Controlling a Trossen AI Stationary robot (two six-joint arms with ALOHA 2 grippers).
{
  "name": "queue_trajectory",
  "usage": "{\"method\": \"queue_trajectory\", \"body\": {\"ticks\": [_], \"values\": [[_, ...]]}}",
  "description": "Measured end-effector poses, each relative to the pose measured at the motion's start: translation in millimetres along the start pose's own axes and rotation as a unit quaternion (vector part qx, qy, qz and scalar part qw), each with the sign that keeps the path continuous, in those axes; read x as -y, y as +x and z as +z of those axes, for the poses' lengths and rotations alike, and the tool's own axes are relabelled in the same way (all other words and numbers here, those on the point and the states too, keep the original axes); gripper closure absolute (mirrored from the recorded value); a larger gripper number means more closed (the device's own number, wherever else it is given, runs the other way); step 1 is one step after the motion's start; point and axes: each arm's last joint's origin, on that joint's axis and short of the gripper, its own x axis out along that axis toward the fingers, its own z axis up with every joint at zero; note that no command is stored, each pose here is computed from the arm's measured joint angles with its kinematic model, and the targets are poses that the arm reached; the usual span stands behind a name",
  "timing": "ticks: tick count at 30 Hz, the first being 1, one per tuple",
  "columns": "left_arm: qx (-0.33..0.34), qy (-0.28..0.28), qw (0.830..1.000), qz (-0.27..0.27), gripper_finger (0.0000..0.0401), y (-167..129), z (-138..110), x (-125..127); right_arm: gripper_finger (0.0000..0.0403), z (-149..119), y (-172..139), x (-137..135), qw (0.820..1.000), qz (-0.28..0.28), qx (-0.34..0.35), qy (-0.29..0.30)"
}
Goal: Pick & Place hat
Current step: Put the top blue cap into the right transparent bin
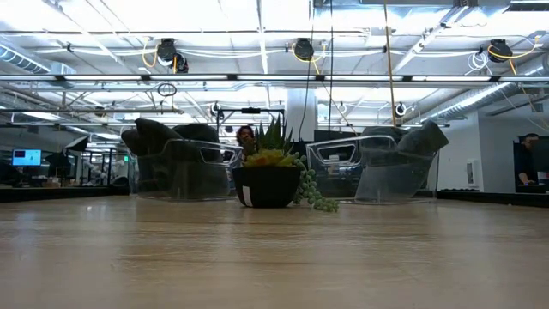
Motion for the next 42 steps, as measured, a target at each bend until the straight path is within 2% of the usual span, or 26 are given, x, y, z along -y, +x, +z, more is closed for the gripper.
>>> {"method": "queue_trajectory", "body": {"ticks": [9, 16, 21, 30, 34, 39, 42], "values": [[-0.022, -0.017, 1.0, -0.002, 0.0393, -2.9, -4.4, -5.5, 0.0281, 3.3, -15.3, -7.8, 0.995, -0.029, -0.068, 0.072], [-0.079, -0.039, 0.996, 0.006, 0.0393, -10.6, -16.9, -11.6, 0.0208, 8.5, -25.1, -13.6, 0.992, -0.041, -0.088, 0.086], [-0.113, -0.053, 0.992, 0.014, 0.0393, -12.4, -24.8, -12.4, 0.0158, 5.5, -32.6, -14.0, 0.98, -0.092, -0.118, 0.13], [-0.165, -0.086, 0.982, 0.041, 0.0393, -16.3, -36.7, -12.5, 0.0065, 4.2, -35.3, -15.2, 0.973, -0.096, -0.131, 0.166], [-0.17, -0.09, 0.981, 0.041, 0.0393, -16.6, -37.6, -12.3, 0.0049, 4.4, -35.6, -13.8, 0.975, -0.106, -0.129, 0.15], [-0.17, -0.104, 0.979, 0.039, 0.0393, -16.4, -37.8, -11.8, 0.0058, 3.7, -34.1, -2.8, 0.975, -0.13, -0.114, 0.14], [-0.171, -0.104, 0.979, 0.039, 0.0393, -15.3, -38.0, -12.7, 0.0063, 3.8, -30.6, 3.2, 0.978, -0.148, -0.093, 0.11]]}}
